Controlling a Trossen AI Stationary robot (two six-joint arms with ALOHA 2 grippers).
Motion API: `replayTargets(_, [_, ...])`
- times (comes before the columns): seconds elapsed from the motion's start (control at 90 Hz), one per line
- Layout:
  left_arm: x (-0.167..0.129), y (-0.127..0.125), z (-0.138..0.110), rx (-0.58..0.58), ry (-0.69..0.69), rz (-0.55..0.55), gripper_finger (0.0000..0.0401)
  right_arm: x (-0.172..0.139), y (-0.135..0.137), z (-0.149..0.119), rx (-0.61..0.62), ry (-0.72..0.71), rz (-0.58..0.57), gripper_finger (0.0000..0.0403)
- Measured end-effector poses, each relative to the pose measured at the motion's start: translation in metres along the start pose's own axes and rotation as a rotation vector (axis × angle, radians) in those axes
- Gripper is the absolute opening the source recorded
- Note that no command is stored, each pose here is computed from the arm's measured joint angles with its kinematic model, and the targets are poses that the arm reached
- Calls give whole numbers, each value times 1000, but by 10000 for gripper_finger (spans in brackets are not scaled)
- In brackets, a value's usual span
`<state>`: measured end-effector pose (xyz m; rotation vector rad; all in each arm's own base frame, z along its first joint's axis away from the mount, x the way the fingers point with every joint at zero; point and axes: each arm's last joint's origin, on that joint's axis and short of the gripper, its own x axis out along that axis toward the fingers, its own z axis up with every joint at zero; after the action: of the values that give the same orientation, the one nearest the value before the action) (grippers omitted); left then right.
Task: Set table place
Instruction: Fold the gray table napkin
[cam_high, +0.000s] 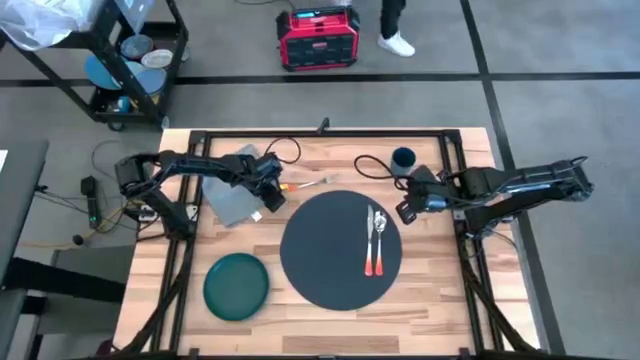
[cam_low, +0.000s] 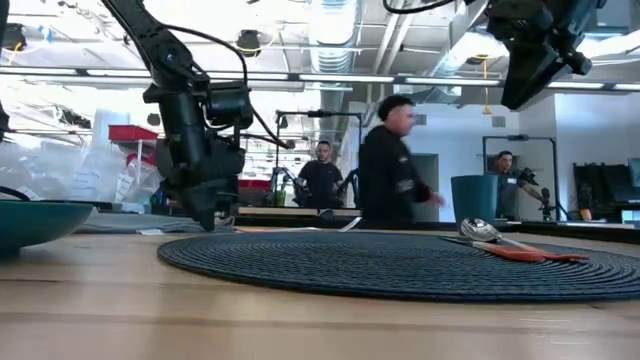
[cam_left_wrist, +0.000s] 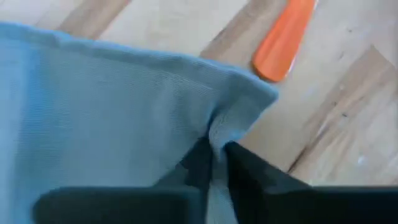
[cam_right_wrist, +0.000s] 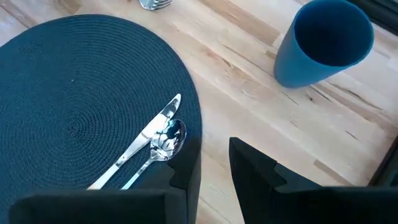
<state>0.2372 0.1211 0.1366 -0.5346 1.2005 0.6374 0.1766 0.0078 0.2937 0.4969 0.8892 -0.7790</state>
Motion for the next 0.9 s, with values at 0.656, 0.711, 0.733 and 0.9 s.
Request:
replayTargets(0.656, [-93, -11, 46, 2, -68, 59, 0, 0, 0, 1, -70, -25, -16, 72])
replayTargets(0.711, [-105, -12, 49, 4, -87, 66, 0, 0, 0, 1, -76, -25, -16, 72])
replayTargets(0.733, [-111, -13, 50, 5, -99, 68, 0, 0, 0, 1, -76, -25, -16, 72])
replayTargets(0.9, [-149, -17, 55, -6, -158, 71, 0, 0, 0, 1, -78, -26, -15, 72])
